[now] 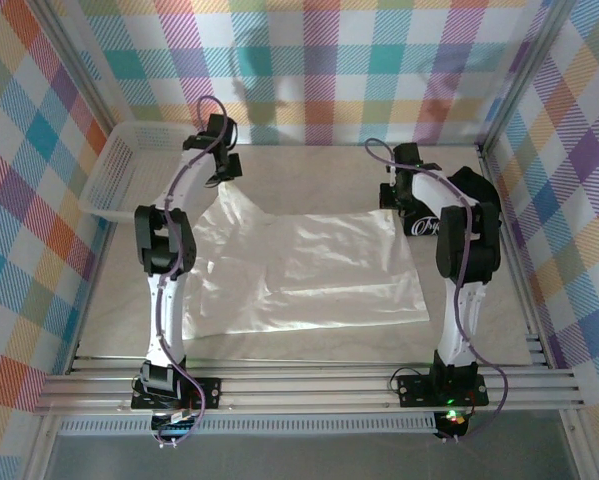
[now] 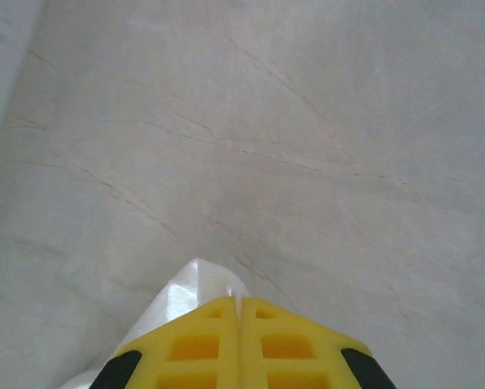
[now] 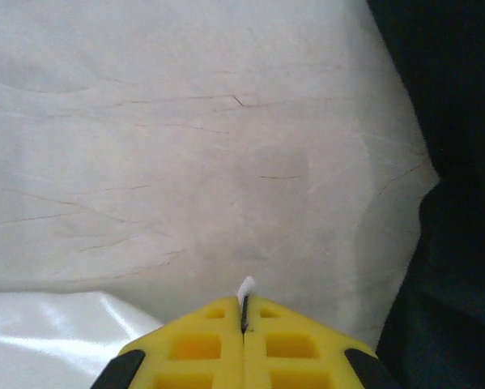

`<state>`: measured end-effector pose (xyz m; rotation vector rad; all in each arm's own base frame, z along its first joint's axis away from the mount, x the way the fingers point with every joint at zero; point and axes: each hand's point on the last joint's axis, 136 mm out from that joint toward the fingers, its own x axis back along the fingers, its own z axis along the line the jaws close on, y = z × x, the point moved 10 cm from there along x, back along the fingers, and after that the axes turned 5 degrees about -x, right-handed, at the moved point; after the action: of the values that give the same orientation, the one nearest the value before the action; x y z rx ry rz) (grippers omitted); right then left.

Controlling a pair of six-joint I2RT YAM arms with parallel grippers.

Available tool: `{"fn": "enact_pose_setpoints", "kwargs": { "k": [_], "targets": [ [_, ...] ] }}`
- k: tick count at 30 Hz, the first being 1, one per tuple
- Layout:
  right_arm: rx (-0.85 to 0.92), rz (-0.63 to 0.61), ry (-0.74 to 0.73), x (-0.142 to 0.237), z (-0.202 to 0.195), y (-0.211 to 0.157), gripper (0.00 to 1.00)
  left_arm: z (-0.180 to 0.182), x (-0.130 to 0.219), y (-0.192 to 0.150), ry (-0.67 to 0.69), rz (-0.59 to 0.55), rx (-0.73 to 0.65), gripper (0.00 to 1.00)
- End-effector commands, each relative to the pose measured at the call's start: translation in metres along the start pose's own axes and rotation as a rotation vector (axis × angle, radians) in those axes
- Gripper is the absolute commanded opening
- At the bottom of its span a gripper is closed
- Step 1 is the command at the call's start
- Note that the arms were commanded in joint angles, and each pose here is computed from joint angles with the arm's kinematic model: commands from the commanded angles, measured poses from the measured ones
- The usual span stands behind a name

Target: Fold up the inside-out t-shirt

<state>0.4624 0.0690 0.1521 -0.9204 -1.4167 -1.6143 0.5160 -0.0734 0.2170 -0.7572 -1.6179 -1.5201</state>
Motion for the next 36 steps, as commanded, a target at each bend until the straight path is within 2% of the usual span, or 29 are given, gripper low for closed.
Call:
{"fn": "enact_pose_setpoints", "kwargs": {
  "k": [1, 8, 16, 24, 36],
  "targets": [
    [0.033, -0.104, 0.053, 0.028, 0.002, 0.007, 0.00, 0.012, 0.030, -0.005, 0.014, -0.007, 0.003, 0.04],
    [0.038, -0.135, 0.039, 0.063, -0.004, -0.024, 0.00, 0.035, 0.073, -0.049, 0.039, 0.032, 0.048, 0.03],
    [-0.014, -0.113, -0.039, 0.084, -0.023, -0.072, 0.00, 0.085, 0.119, -0.101, 0.000, 0.052, 0.204, 0.00],
    [-0.077, -0.072, -0.042, 0.099, -0.028, -0.108, 0.00, 0.090, 0.142, -0.136, -0.098, 0.102, 0.241, 0.00],
    [-0.193, 0.059, -0.008, 0.095, -0.032, -0.152, 0.00, 0.093, 0.132, -0.189, -0.109, 0.237, 0.226, 0.00]
  ]
}}
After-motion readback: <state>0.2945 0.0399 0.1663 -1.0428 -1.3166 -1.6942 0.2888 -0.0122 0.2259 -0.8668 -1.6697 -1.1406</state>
